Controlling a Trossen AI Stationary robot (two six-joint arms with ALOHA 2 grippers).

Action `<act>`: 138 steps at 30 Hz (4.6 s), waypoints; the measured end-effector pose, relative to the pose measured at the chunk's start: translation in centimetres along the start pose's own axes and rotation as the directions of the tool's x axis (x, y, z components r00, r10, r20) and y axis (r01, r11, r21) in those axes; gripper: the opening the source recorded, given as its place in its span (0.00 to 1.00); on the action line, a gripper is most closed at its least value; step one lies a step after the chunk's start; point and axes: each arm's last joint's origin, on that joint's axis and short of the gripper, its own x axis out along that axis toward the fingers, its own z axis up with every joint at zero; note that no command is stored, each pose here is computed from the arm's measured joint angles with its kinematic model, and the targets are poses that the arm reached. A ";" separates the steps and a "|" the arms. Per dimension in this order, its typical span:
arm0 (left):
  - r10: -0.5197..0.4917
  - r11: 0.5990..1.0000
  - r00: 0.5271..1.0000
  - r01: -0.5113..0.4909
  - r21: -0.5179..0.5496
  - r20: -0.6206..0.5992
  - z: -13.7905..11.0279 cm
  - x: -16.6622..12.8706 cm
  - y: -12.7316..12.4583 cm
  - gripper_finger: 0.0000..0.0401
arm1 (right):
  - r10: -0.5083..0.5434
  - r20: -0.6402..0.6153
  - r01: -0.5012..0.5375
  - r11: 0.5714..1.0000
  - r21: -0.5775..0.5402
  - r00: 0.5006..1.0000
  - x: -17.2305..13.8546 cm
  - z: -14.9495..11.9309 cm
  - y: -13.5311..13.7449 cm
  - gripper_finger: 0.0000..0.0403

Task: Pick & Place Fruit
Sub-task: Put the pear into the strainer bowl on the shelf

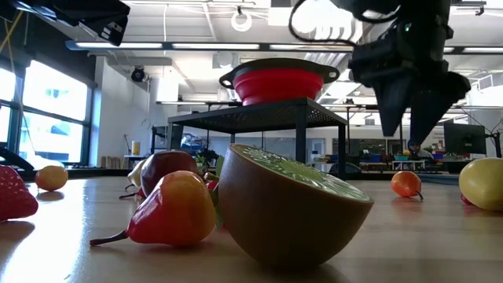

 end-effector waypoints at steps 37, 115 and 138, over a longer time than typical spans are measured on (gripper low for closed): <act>0.000 1.000 1.000 0.000 -0.001 0.000 0.0 0.0 0.0 0.05 | -0.107 -0.019 0.105 0.990 -0.095 0.994 5.0 -0.1 1.4 0.76; 0.000 1.000 1.000 0.000 -0.024 -0.001 0.0 0.0 0.0 0.05 | 0.211 0.096 -0.207 0.977 -0.050 0.973 -2.1 0.2 1.0 0.31; 0.000 1.000 1.000 0.000 -0.024 0.000 0.0 0.0 0.0 0.05 | 0.688 0.393 -0.631 0.722 -0.283 0.610 -11.8 1.1 0.5 0.31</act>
